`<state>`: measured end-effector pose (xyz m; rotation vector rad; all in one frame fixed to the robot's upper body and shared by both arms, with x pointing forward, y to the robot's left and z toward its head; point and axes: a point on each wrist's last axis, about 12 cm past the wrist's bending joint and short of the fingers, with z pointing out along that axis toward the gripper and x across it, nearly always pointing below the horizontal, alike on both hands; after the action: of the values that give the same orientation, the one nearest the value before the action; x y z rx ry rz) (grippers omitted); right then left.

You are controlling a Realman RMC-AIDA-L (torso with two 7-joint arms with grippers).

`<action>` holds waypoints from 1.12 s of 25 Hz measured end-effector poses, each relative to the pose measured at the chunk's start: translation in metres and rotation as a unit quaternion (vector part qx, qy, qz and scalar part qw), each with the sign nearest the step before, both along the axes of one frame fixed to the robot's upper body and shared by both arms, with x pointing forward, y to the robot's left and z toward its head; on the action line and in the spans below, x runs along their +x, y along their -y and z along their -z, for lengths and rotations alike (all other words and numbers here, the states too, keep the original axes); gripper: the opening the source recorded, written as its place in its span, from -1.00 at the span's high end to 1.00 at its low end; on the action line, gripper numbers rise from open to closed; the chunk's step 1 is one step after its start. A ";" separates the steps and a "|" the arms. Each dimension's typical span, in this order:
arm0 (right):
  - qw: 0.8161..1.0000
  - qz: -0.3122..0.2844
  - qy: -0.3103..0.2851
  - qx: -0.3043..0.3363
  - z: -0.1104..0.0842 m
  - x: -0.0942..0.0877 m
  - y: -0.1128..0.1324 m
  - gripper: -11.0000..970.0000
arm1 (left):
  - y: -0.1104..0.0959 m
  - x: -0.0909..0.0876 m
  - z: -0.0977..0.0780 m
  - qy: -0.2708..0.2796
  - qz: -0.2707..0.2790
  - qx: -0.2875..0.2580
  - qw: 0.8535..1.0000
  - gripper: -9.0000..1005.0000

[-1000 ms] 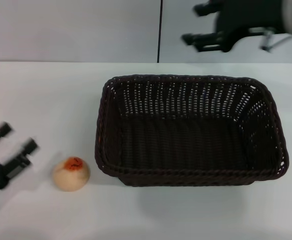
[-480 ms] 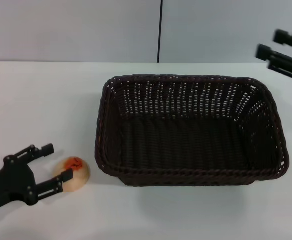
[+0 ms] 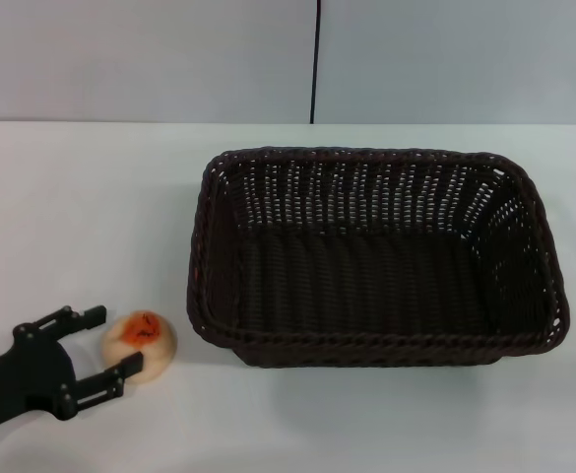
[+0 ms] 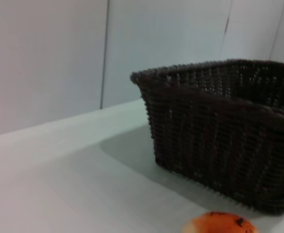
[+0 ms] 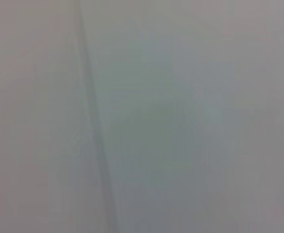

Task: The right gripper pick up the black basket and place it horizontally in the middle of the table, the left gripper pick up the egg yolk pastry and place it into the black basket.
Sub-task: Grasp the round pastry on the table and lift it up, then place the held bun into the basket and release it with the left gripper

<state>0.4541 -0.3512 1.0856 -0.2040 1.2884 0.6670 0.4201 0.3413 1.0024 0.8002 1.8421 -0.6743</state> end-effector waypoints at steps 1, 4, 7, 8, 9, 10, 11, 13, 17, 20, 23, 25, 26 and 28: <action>0.999 0.025 0.006 0.018 0.005 -0.006 0.005 -0.33 | 0.001 0.000 0.001 -0.002 0.007 0.004 1.000 -0.61; 0.996 0.078 0.010 0.053 0.015 -0.019 0.016 -0.33 | 0.006 0.000 0.003 -0.010 0.027 0.011 1.000 -0.54; 0.989 0.126 0.004 0.079 0.022 -0.030 0.028 -0.33 | 0.007 0.000 0.003 -0.012 0.036 0.013 0.999 -0.47; 0.989 0.126 0.004 0.079 0.022 -0.030 0.028 -0.33 | 0.007 0.000 0.003 -0.012 0.037 0.012 0.999 -0.39; 0.987 0.135 0.002 0.084 0.024 -0.033 0.030 -0.33 | 0.007 0.000 0.002 -0.010 0.037 0.010 0.999 -0.31; 0.985 0.145 0.000 0.088 0.026 -0.035 0.032 -0.33 | 0.007 0.001 0.000 -0.004 0.033 0.003 0.999 -0.23; 0.984 0.153 -0.002 0.090 0.028 -0.038 0.033 -0.33 | 0.006 0.001 -0.001 -0.001 0.031 0.000 1.000 -0.15; 0.980 0.176 -0.003 0.092 0.033 -0.046 0.035 -0.33 | 0.002 0.004 -0.009 0.023 0.008 -0.023 0.999 0.00; 0.972 0.213 -0.001 0.097 0.041 -0.057 0.036 -0.33 | -0.004 0.010 -0.019 0.058 -0.026 -0.051 0.997 0.28; 0.967 0.236 0.003 0.101 0.043 -0.062 0.037 -0.33 | -0.007 0.014 -0.025 0.081 -0.048 -0.063 0.994 0.33; 0.962 0.250 0.008 0.105 0.044 -0.067 0.037 -0.33 | -0.010 0.021 -0.039 0.129 -0.070 -0.093 0.985 0.37; 0.962 0.251 0.010 0.105 0.044 -0.069 0.038 -0.33 | -0.006 0.028 -0.047 0.157 -0.059 -0.111 0.979 0.39; 0.962 0.251 0.011 0.105 0.044 -0.070 0.038 -0.33 | -0.001 0.031 -0.050 0.166 -0.046 -0.118 0.978 0.41; 0.962 0.250 0.012 0.107 0.044 -0.070 0.037 -0.33 | 0.014 0.040 -0.054 0.177 -0.014 -0.134 0.975 0.45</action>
<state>0.3837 -0.3883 1.0414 0.2847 1.1712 0.3599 0.4603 0.3275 1.0566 0.6648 1.4025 -0.6950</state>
